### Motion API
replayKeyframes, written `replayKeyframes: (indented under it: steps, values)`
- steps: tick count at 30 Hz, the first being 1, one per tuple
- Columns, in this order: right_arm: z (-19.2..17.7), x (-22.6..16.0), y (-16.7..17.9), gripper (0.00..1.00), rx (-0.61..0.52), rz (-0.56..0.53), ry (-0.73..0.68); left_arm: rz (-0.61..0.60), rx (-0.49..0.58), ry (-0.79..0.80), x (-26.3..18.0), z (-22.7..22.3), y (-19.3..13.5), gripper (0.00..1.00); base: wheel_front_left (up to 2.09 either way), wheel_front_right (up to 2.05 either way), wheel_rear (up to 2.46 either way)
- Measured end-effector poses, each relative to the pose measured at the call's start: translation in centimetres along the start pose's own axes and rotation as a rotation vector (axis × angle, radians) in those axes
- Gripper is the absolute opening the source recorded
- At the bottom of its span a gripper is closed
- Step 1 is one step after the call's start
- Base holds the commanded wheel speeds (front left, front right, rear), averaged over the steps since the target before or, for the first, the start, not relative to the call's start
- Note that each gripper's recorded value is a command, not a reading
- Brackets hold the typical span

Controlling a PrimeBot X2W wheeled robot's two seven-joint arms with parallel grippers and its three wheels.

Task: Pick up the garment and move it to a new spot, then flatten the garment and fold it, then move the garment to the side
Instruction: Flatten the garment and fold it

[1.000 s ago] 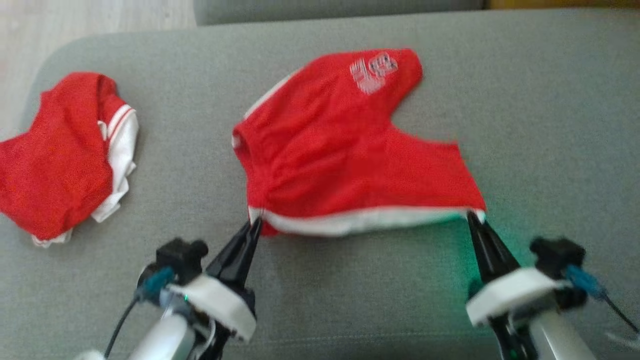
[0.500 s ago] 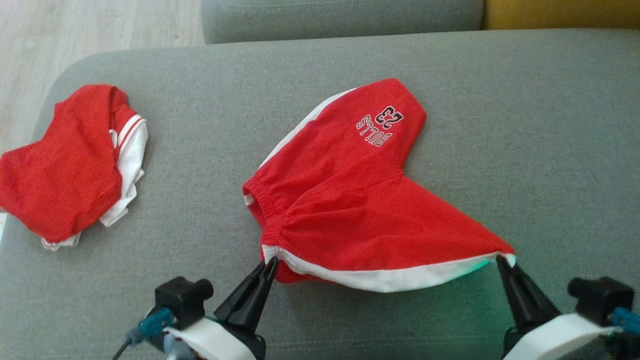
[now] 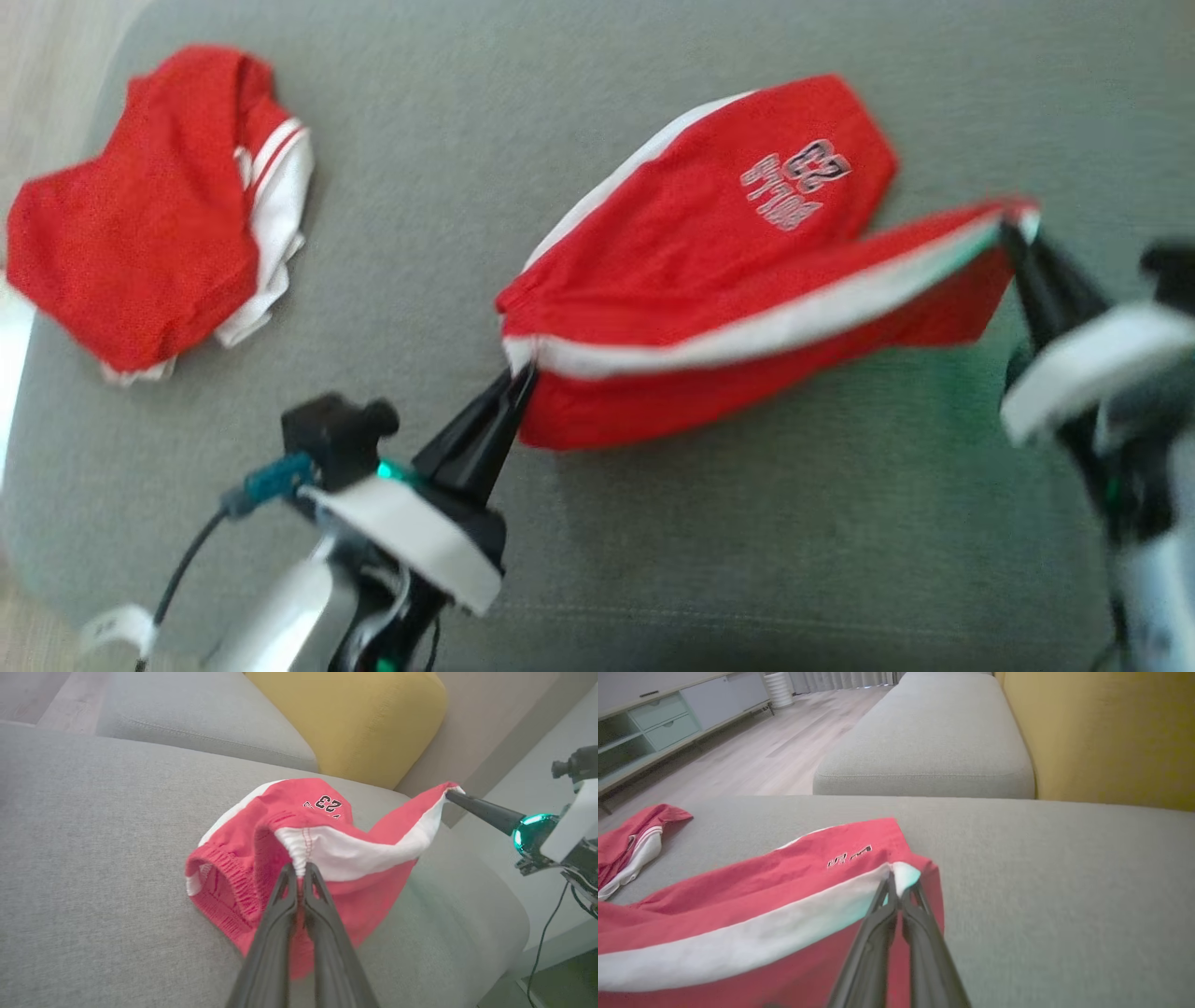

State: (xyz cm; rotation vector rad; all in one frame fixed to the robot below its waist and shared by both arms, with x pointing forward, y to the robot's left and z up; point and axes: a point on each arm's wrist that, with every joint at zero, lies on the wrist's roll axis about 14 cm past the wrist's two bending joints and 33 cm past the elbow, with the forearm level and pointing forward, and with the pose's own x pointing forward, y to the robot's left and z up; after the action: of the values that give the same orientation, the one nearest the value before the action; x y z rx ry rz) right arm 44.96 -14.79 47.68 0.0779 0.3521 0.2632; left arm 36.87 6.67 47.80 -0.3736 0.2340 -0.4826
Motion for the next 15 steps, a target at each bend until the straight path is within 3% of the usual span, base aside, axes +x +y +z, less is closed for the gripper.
replayKeyframes:
  steps: [6, 15]
  values:
    - [1.5, 7.4, 0.8, 0.0, -0.034, 0.071, 0.047, 0.028, -0.037, -0.012, 2.5, 0.2, 2.2, 0.0, 0.0, 0.0, 0.0]
    - [-0.8, 14.5, 2.7, 0.0, -0.049, 0.135, 0.139, 0.11, -0.113, -0.028, 5.5, 0.1, 6.2, 0.0, 0.0, 0.0, 0.0]
